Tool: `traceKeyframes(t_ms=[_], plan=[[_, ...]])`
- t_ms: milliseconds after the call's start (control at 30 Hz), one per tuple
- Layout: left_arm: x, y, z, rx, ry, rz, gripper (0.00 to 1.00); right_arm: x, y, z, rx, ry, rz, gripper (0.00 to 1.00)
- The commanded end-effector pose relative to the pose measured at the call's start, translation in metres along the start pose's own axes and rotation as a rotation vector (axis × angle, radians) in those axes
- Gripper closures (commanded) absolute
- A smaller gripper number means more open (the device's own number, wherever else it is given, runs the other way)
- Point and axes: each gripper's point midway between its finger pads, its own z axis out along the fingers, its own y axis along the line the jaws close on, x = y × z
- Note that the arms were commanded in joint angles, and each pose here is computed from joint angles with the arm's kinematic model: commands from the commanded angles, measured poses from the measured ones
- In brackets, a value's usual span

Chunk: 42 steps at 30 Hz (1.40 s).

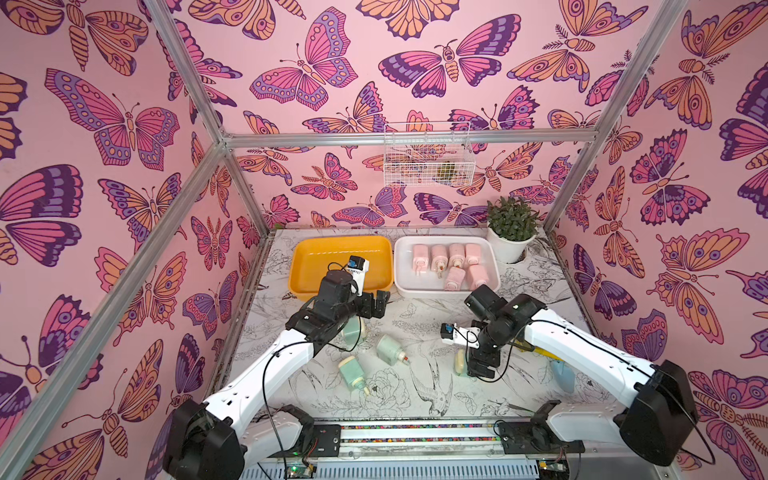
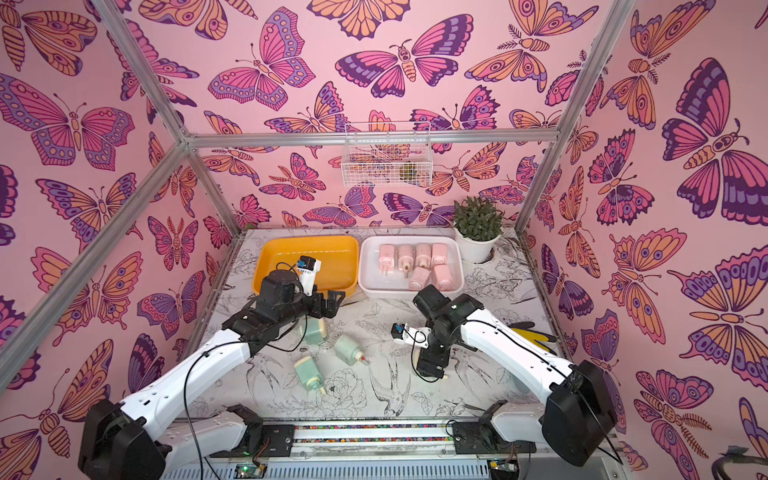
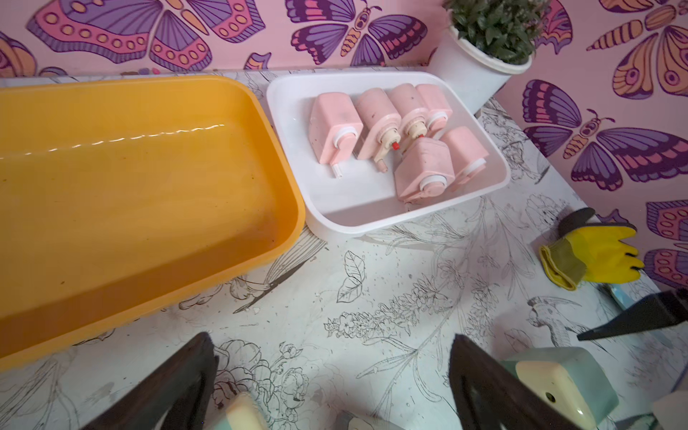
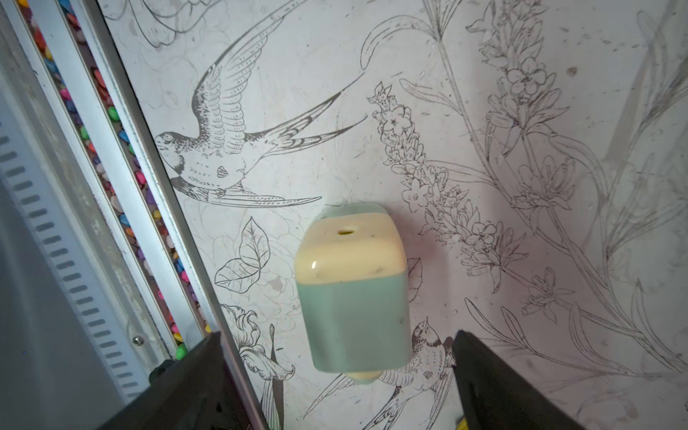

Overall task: Place the pencil sharpeners by color into the storage box
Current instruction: Pick up the pencil sharpener from the center of the board.

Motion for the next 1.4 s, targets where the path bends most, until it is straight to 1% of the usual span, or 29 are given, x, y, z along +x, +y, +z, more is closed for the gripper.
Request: traceKeyframes(t_ms=[0, 133, 267, 367, 433, 533, 667, 767, 967, 1133, 1167, 1200, 1233, 1300, 1333, 1367], plan=[[-0.006, 0.017, -0.007, -0.074, -0.050, -0.027, 0.00, 0.003, -0.006, 0.016, 0.013, 0.024, -0.046, 0.01], [-0.008, 0.027, -0.010, -0.115, -0.068, -0.057, 0.00, 0.004, -0.022, 0.028, 0.086, 0.031, -0.032, 0.01], [-0.008, 0.037, -0.011, -0.151, -0.076, -0.088, 0.00, 0.001, -0.021, 0.034, 0.074, -0.003, -0.017, 0.01], [-0.008, 0.043, -0.012, -0.172, -0.081, -0.110, 0.00, 0.002, -0.017, 0.043, 0.041, -0.006, -0.013, 0.01], [-0.009, 0.047, -0.012, -0.183, -0.084, -0.124, 0.00, 0.005, -0.016, 0.049, 0.024, 0.014, -0.003, 0.04], [-0.008, 0.054, -0.012, -0.197, -0.083, -0.152, 0.00, 0.008, -0.017, 0.052, 0.024, 0.038, 0.006, 0.13], [-0.005, 0.066, -0.010, -0.227, -0.070, -0.199, 0.00, 0.005, -0.016, 0.045, 0.029, 0.012, -0.002, 0.19], [-0.004, 0.071, -0.007, -0.236, -0.058, -0.215, 0.00, 0.006, -0.008, 0.039, -0.006, 0.009, -0.012, 0.23], [-0.004, 0.074, -0.005, -0.242, -0.053, -0.223, 0.00, 0.009, -0.005, 0.035, -0.021, 0.028, -0.015, 0.42], [-0.005, 0.076, -0.006, -0.245, -0.056, -0.225, 0.00, 0.006, -0.006, 0.032, -0.013, 0.018, -0.013, 0.50], [-0.005, 0.076, -0.006, -0.246, -0.055, -0.225, 0.00, 0.005, -0.006, 0.031, -0.014, 0.013, -0.013, 0.54], [-0.004, 0.076, -0.006, -0.246, -0.055, -0.225, 0.00, 0.003, -0.006, 0.029, -0.015, 0.006, -0.015, 0.59], [-0.004, 0.077, -0.005, -0.250, -0.055, -0.228, 0.00, 0.000, -0.007, 0.026, -0.013, -0.006, -0.014, 0.68], [-0.004, 0.079, -0.005, -0.254, -0.054, -0.233, 0.00, -0.011, -0.011, 0.018, 0.001, -0.046, -0.002, 0.97], [-0.005, 0.080, -0.005, -0.257, -0.053, -0.239, 0.00, -0.019, -0.015, 0.012, 0.020, -0.073, 0.014, 1.00], [-0.006, 0.081, -0.004, -0.261, -0.050, -0.249, 0.00, -0.029, -0.020, 0.005, 0.039, -0.107, 0.030, 1.00]])
